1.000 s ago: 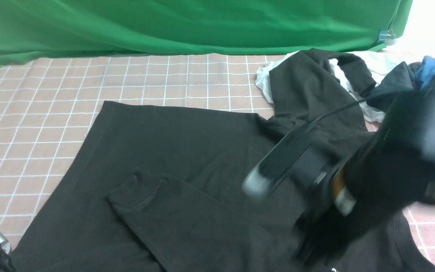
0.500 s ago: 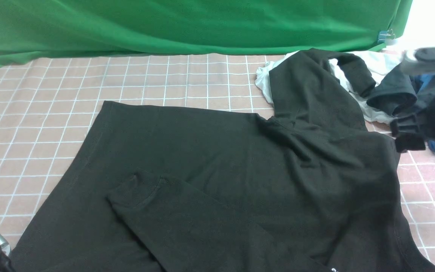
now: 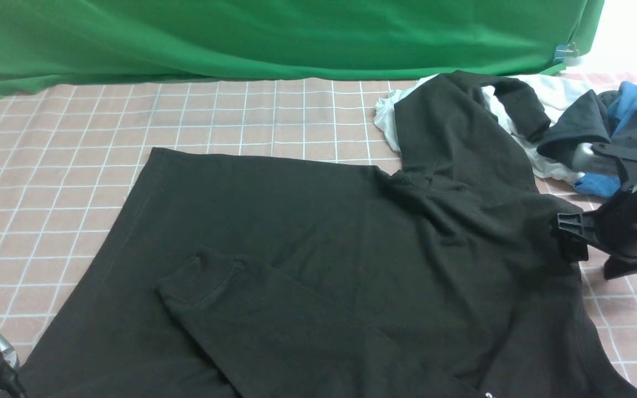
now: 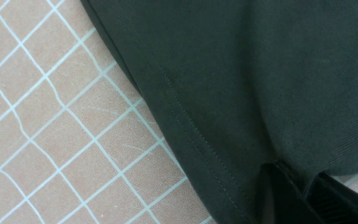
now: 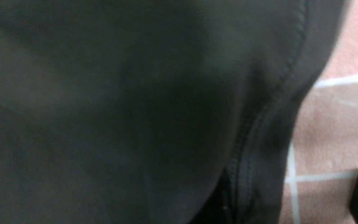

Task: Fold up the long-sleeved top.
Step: Use your right arm to clamp the cuff farthest to him, then use the right arm to drag and drop the cuff onto the cuffclosest to the right arm

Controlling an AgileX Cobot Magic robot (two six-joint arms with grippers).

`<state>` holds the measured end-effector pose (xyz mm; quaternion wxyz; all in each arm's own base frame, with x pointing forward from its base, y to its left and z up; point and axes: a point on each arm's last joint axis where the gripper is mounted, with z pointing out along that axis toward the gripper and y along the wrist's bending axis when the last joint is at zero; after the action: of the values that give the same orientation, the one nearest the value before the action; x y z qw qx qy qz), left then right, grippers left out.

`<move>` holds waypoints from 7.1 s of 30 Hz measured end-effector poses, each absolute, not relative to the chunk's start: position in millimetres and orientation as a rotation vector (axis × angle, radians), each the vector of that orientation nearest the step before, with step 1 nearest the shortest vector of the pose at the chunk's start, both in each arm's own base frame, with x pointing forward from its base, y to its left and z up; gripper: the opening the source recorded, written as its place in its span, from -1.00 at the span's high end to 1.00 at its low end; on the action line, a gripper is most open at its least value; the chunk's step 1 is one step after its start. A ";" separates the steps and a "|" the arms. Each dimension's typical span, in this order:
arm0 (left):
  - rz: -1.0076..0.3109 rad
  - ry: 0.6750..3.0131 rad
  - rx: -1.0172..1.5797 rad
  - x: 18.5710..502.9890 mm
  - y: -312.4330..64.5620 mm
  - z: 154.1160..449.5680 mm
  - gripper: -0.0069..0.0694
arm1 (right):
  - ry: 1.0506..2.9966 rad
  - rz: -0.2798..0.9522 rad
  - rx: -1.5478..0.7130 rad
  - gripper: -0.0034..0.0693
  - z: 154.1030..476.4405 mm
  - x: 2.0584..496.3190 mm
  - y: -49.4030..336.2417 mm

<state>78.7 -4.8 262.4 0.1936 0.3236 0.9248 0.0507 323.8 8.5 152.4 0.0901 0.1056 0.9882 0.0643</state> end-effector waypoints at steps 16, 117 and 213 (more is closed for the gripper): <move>0.144 2.585 0.904 79.5 -4.9 262.7 0.72 | 2.986 0.157 0.062 0.74 153.3 320.3 19.9; 0.088 2.547 0.898 81.4 -10.0 263.8 0.72 | 2.560 0.196 0.030 0.53 284.8 245.0 34.7; 0.195 2.523 0.926 84.2 -4.3 264.8 0.72 | 2.034 0.068 -0.687 0.73 363.3 511.2 118.6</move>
<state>84.2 -4.3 264.8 0.2214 0.3352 0.9131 0.0705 511.2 118.6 363.3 0.4765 -0.2813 0.8325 0.0278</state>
